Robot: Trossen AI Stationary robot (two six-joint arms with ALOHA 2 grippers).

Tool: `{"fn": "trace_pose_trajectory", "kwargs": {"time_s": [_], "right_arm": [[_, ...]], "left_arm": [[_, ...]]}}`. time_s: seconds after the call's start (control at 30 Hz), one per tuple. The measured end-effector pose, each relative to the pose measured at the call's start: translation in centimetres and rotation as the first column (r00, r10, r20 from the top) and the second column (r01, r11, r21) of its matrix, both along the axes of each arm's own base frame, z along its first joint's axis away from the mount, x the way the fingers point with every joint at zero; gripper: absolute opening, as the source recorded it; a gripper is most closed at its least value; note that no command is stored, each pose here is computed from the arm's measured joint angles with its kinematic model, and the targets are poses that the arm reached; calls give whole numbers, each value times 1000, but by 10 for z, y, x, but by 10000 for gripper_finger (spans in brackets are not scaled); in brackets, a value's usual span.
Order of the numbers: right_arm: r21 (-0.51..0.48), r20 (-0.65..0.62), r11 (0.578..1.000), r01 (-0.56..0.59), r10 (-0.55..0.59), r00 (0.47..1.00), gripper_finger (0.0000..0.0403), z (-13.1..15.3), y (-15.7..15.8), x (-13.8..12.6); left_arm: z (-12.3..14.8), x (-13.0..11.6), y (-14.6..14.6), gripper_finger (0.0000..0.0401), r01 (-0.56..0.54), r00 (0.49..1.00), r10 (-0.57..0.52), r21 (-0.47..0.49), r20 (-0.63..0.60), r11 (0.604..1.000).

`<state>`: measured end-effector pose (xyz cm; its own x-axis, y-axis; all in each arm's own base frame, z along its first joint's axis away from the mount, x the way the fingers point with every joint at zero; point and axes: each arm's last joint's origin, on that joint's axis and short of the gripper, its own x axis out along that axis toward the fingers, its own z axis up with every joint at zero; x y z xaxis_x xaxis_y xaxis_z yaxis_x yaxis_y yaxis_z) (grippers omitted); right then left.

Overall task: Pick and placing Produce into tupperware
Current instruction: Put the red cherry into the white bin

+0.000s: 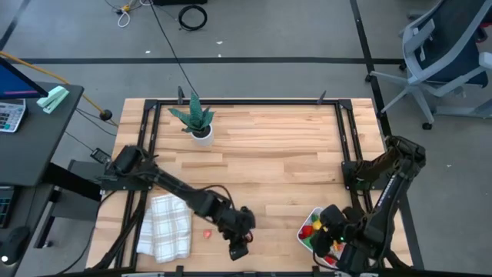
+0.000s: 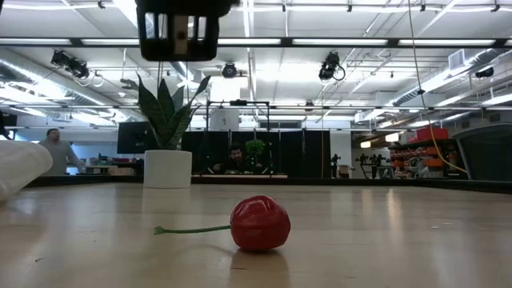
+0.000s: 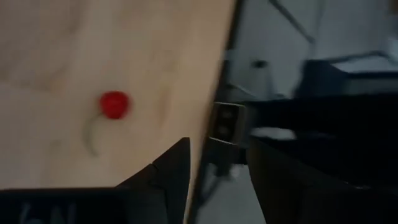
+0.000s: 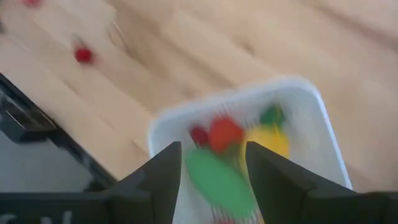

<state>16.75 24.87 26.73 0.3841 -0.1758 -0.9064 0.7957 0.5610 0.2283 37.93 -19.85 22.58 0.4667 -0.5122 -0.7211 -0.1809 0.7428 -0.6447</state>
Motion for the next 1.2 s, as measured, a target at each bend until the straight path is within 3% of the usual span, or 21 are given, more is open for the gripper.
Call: {"fn": "trace_pose_trajectory", "kwargs": {"time_s": [0.13, 0.3, 0.43, 0.57, 0.7, 0.9, 1.2], "right_arm": [[-63, 66, 998, -6, 10, 998, 185, 3, -8, 9], [-88, 56, 996, -7, 11, 998, 185, 3, -17, 22], [-88, 47, 996, -14, 18, 999, 186, 3, -22, 30], [-51, 33, 998, -19, 21, 999, 184, 3, -23, 35], [-41, 33, 999, -20, 22, 999, 181, 3, -22, 35], [-38, 35, 999, -21, 22, 999, 180, 3, -22, 36], [-43, 32, 999, -31, 32, 999, 179, 3, -22, 36]], "left_arm": [[-4, -10, -12, 149, -26, 998, 16, 183, 60, 983], [-9, -22, -16, 128, 29, 990, -90, 480, 105, 877], [-16, -22, -15, 115, 98, 980, -179, 568, 88, 817], [-30, -18, -18, 110, 169, 963, -261, 614, 62, 771], [-46, -15, -18, 113, 186, 966, -258, 623, 27, 760], [-61, -10, -16, 115, 191, 973, -232, 601, -10, 776], [-64, -9, -18, 113, 137, 989, -142, 514, -31, 847]]}}
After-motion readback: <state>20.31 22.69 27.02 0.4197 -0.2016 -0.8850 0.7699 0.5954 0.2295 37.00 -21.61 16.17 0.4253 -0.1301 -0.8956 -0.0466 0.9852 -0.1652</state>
